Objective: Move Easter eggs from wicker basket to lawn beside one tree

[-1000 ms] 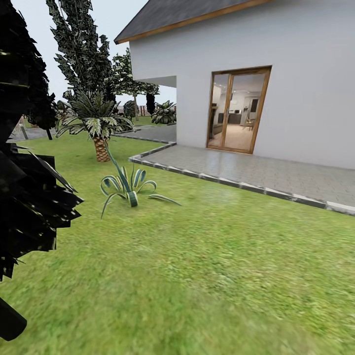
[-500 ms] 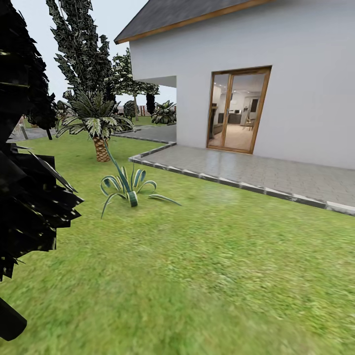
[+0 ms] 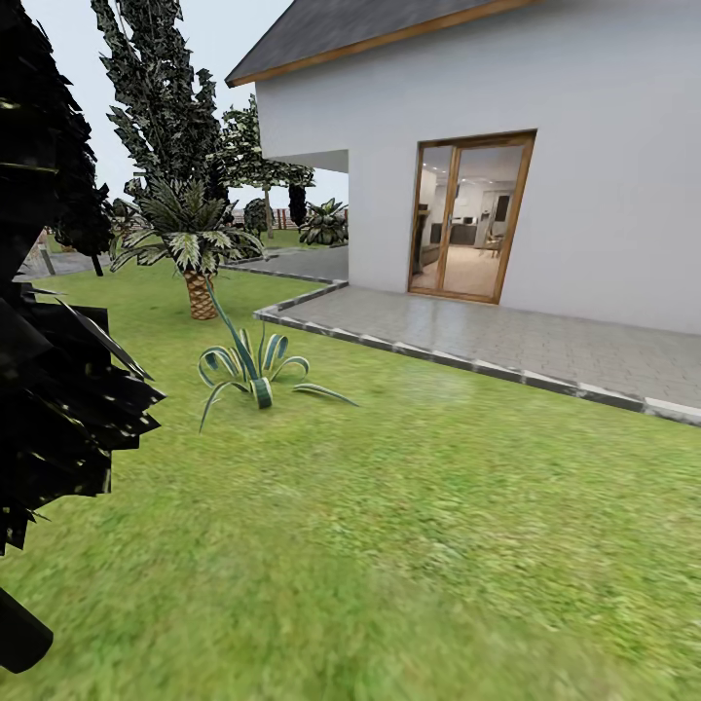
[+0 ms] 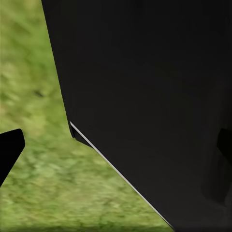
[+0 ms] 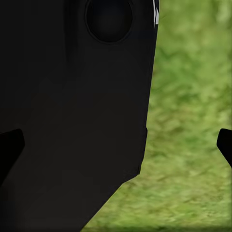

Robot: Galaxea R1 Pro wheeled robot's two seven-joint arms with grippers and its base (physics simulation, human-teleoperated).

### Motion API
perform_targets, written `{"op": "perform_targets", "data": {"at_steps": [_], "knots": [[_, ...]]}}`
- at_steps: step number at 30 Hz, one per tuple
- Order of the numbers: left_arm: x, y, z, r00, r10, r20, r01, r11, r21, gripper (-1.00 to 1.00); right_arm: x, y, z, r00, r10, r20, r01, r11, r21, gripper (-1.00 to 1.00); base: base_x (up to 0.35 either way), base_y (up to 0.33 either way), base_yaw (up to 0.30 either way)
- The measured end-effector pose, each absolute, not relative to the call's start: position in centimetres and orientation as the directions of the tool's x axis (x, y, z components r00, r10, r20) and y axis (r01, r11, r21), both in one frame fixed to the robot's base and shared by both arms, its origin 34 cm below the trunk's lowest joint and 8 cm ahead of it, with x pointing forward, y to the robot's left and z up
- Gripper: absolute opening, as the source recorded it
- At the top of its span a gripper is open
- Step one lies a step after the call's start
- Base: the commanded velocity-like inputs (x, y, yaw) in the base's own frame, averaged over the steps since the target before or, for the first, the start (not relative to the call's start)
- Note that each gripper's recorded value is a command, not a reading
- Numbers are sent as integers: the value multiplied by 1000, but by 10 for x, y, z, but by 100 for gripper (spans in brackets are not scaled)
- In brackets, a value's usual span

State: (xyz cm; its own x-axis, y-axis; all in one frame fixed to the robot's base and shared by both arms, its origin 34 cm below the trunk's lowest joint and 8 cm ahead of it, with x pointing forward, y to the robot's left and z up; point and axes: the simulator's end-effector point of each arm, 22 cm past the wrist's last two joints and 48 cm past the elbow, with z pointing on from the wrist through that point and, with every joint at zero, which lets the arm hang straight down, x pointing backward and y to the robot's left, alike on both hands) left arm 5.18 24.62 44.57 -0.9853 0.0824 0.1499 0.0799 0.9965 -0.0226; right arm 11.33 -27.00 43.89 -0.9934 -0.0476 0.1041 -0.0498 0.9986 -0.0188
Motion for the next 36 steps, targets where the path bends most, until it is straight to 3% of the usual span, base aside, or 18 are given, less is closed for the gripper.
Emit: {"op": "perform_targets", "data": {"at_steps": [36], "knots": [[52,246,446,-985,82,150,80,997,-23,100,113,-270,439,-993,-48,104,-50,999,-19,100,0,0,0]]}}
